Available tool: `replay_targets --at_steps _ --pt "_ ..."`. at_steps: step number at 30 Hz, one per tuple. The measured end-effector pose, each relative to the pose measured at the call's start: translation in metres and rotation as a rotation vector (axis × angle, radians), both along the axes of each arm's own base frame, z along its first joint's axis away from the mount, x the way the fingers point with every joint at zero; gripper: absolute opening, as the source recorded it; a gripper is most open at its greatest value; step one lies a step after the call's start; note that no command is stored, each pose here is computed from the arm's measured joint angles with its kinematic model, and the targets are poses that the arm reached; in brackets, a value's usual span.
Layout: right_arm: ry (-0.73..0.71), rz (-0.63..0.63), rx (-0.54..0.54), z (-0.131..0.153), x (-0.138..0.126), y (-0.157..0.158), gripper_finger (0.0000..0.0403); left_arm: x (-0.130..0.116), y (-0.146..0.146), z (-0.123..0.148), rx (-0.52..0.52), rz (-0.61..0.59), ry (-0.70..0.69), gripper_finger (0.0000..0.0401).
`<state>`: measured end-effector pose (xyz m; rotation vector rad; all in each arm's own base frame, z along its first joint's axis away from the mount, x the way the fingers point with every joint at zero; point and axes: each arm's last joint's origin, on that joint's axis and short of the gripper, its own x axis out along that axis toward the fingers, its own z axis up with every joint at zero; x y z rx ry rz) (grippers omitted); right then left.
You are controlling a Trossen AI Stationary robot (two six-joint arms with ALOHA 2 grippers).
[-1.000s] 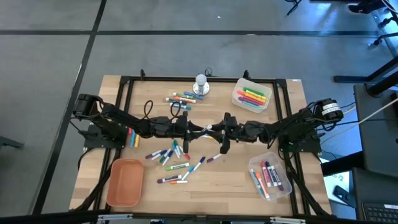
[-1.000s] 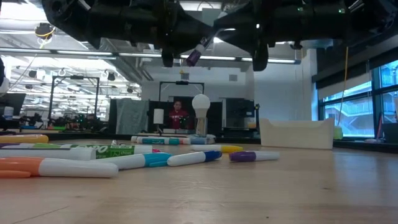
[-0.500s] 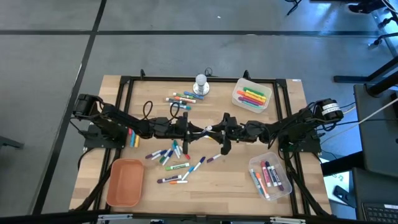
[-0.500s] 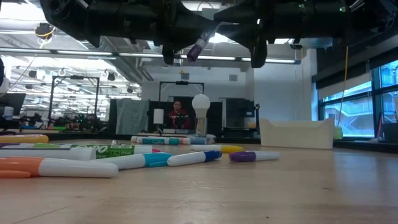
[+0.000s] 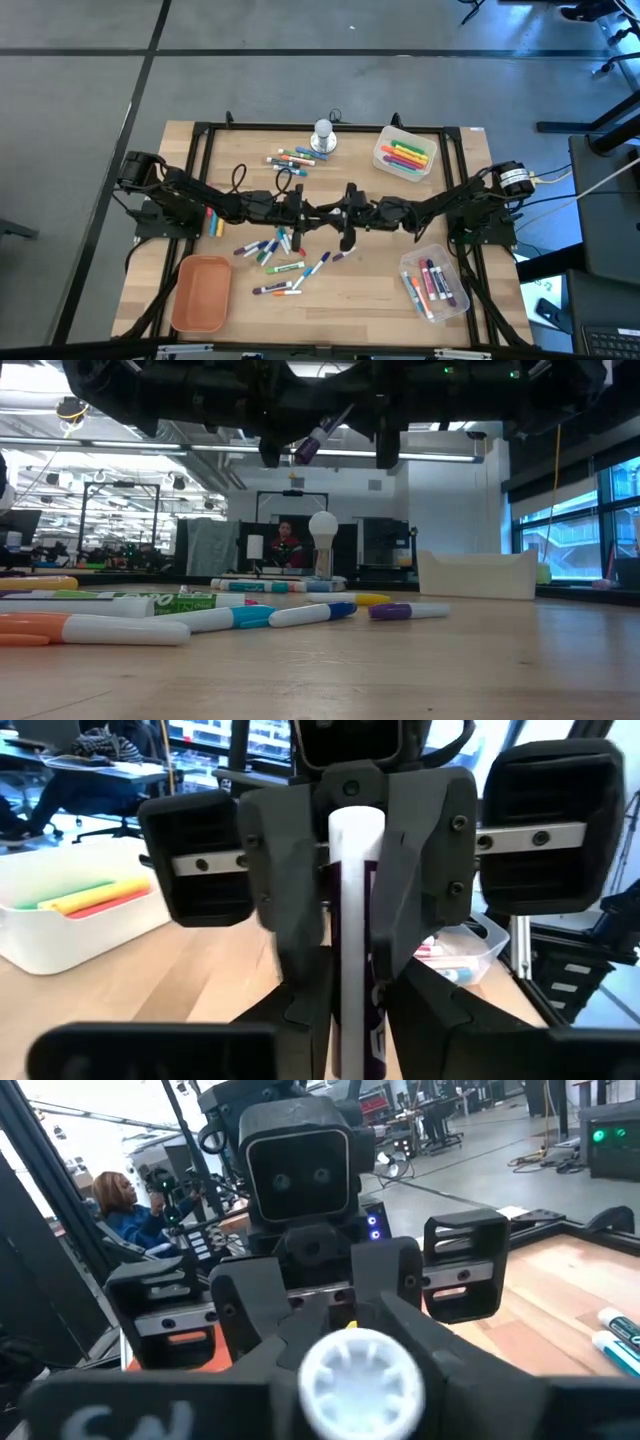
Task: Pick & Place Markers
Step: Put the medium violet marker pen into the transparent bin
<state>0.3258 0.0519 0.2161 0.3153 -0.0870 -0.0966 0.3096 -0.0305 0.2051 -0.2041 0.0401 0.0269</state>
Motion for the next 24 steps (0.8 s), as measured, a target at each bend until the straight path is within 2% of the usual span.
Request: replay_targets --at_steps 3,7,10,13,16,21,24 --pt "-0.001 -0.009 0.001 0.0 -0.001 0.001 0.005 0.0 0.0 0.0 -0.013 0.002 0.002 0.008" --pt "0.018 -0.015 -0.008 -0.001 -0.001 0.002 0.005 0.0 0.0 -0.002 -0.009 0.003 0.025 0.0088" --pt "0.11 -0.049 -0.049 -0.001 -0.003 0.002 0.005 0.0 0.001 -0.006 0.017 0.007 0.07 0.0094" --pt "0.263 -0.118 -0.098 0.007 -0.007 0.0 0.005 0.0 0.001 -0.01 0.066 0.01 0.106 0.0106" --pt "0.442 -0.127 -0.124 0.023 -0.014 0.004 0.005 -0.001 0.002 -0.013 0.085 0.027 0.142 0.0121" --pt "0.723 0.004 -0.103 0.069 -0.029 0.028 0.005 -0.003 0.004 -0.019 0.103 0.077 0.216 0.014" --pt "0.892 0.076 0.003 0.099 -0.044 0.038 0.005 -0.003 0.005 -0.021 0.124 0.124 0.237 0.0145"
